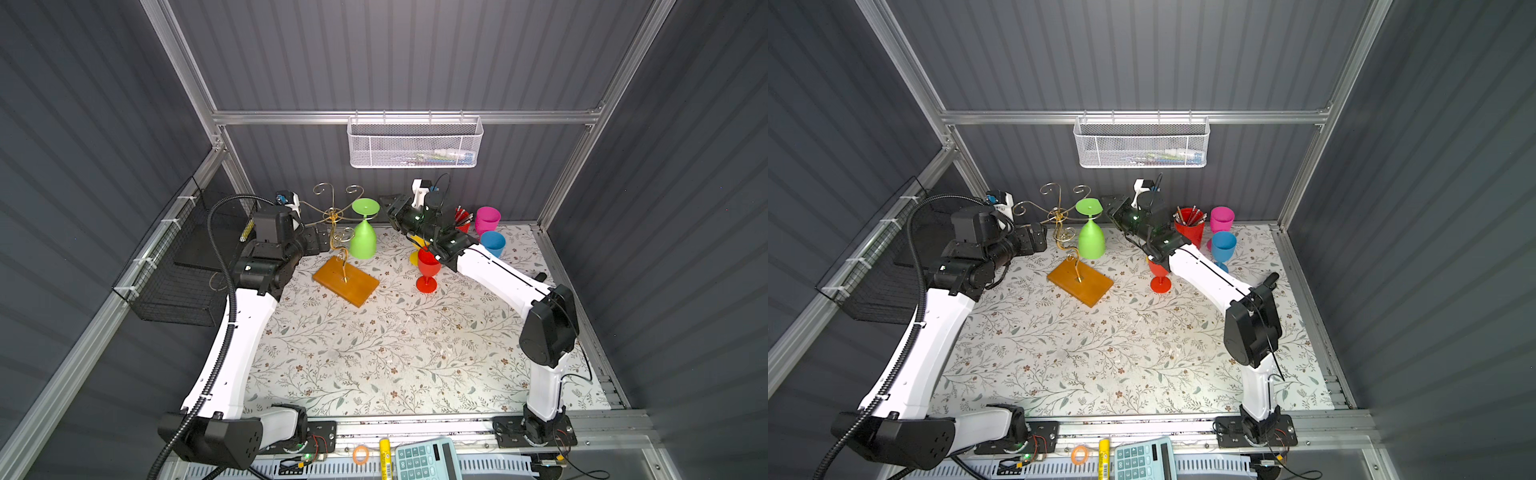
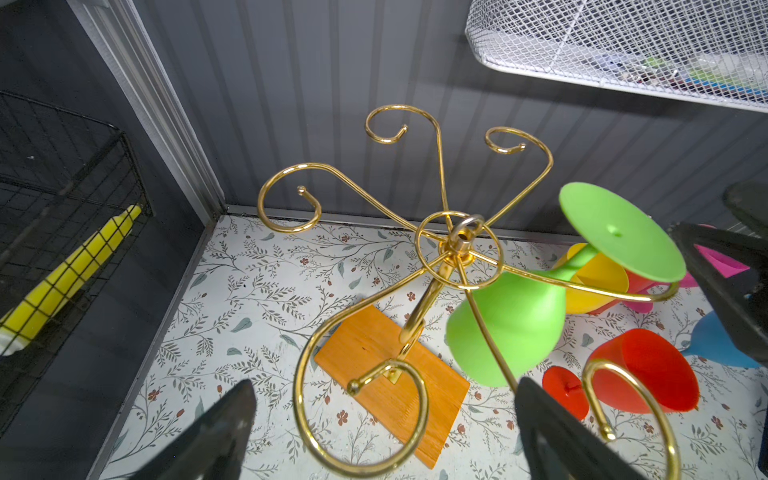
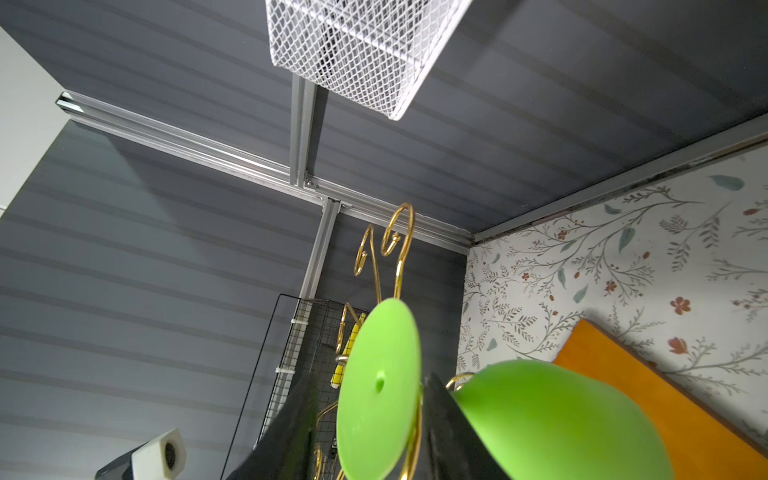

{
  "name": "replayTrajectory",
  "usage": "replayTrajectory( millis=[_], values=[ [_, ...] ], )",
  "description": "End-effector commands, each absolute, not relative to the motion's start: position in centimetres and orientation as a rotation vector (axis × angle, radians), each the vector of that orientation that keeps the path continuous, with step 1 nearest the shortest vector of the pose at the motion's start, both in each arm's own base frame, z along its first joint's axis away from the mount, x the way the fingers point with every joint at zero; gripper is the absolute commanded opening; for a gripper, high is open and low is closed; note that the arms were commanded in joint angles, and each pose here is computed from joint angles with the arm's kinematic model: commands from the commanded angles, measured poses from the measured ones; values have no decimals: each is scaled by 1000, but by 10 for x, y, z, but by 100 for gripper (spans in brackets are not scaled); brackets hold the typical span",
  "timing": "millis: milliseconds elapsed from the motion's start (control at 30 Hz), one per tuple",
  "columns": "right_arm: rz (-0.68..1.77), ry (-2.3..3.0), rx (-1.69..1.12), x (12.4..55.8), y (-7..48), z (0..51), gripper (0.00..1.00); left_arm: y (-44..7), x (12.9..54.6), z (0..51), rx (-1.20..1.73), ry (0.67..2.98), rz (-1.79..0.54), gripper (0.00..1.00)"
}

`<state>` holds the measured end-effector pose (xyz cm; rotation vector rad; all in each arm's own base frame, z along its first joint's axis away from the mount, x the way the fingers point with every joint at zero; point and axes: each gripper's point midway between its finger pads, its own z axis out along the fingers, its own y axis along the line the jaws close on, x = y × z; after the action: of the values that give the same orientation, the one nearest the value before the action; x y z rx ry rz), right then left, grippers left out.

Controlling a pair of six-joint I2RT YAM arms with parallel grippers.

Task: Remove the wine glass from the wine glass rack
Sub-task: 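Close the right gripper on the green glass foot hanging on the rack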

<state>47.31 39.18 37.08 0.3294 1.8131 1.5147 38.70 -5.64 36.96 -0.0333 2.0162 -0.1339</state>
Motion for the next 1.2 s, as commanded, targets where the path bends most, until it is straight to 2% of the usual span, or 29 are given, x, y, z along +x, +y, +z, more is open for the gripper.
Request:
replayTrajectory(
  millis=[0,367,933,1167],
  values=[
    [1496,1822,324,474,396,369,45,-59,383,378,-13,1985,-150,97],
    [1480,1843,329,475,397,364,52,-61,383,375,-8,1993,-160,97],
    [1506,1832,284,478,409,373,29,-64,383,374,0,1996,-170,96],
    [1495,1822,270,477,409,379,27,-64,383,373,3,1997,-168,96]
  ],
)
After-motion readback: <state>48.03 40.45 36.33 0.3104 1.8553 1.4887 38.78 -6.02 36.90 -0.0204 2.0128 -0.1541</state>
